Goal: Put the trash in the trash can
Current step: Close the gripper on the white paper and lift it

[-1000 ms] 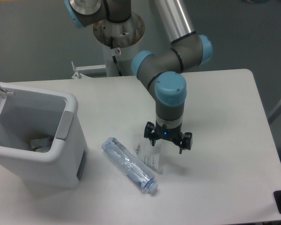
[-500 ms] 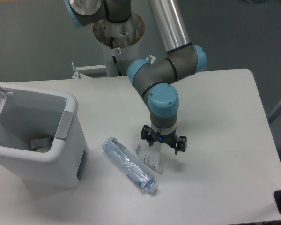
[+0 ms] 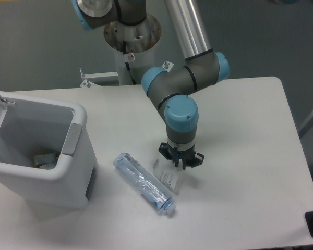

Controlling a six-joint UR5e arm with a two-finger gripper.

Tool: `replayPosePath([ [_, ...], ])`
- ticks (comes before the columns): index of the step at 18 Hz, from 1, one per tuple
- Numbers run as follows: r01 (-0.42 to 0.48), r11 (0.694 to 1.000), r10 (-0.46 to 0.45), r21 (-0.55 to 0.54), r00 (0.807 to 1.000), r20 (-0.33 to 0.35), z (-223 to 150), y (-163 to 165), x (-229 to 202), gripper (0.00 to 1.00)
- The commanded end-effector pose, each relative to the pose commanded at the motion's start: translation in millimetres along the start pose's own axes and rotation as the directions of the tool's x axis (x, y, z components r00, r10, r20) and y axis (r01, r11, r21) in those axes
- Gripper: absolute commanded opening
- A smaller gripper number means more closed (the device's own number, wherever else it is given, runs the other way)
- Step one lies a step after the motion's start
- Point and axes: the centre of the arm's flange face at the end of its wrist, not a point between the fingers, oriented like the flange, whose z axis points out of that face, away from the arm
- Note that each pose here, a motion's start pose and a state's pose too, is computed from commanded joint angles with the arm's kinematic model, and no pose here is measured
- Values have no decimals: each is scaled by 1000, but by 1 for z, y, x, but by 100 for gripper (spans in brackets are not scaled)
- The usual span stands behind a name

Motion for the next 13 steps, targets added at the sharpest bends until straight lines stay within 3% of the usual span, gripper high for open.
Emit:
replayPosePath([
  [13, 27, 996, -28, 87, 1000, 10, -32, -2, -21, 0],
])
